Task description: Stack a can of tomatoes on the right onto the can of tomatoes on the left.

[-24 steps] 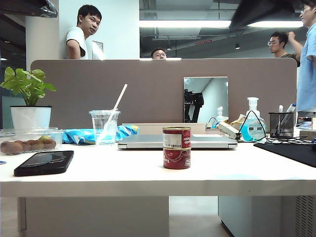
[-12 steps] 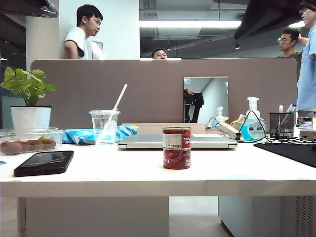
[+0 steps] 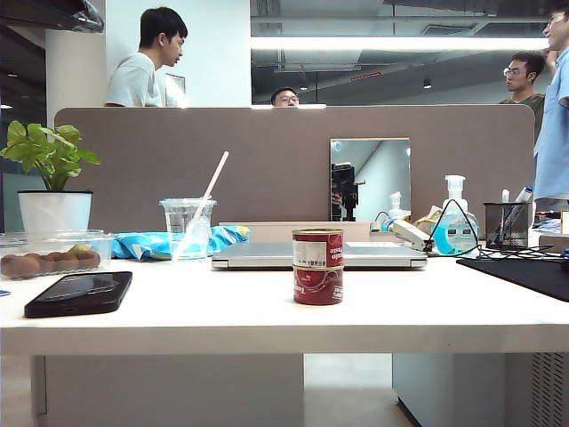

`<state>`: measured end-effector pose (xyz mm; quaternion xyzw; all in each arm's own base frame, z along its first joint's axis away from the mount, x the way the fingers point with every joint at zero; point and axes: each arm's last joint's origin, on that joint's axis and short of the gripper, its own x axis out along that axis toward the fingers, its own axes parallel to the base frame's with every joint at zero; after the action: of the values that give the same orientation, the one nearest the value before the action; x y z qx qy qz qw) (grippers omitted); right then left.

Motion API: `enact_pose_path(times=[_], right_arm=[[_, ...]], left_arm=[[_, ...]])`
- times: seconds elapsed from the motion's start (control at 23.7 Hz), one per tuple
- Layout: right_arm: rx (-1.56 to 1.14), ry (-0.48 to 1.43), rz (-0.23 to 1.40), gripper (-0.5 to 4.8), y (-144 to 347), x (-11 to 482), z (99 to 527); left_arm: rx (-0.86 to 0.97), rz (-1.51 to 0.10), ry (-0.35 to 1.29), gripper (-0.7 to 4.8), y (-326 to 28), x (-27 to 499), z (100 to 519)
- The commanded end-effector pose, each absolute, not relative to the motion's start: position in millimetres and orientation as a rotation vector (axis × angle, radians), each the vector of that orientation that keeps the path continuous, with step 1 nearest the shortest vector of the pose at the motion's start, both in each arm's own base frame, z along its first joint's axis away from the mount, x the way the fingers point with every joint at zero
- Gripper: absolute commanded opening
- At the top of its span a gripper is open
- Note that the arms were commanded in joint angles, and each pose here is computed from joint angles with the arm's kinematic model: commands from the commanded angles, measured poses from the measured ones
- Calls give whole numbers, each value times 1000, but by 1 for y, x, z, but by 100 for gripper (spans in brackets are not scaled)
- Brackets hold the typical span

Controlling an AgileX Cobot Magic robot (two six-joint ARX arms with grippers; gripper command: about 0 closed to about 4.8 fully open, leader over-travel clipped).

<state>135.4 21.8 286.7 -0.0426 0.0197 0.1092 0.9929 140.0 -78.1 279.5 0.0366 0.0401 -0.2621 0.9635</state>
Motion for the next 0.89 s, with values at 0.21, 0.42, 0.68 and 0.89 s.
enact_pose_path(times=[0.21, 0.42, 0.68, 0.89], right_arm=[[6, -9, 107, -6, 5, 105, 228], [51, 18, 86, -6, 4, 101, 192], [51, 20, 54, -6, 3, 100, 174], [50, 28, 42, -6, 3, 99, 167]], left_arm=[[72, -532, 69, -4, -78, 140, 282], [71, -529, 69, -4, -78, 140, 282], [72, -529, 69, -4, -78, 140, 282], [71, -529, 68, -4, -78, 140, 282]])
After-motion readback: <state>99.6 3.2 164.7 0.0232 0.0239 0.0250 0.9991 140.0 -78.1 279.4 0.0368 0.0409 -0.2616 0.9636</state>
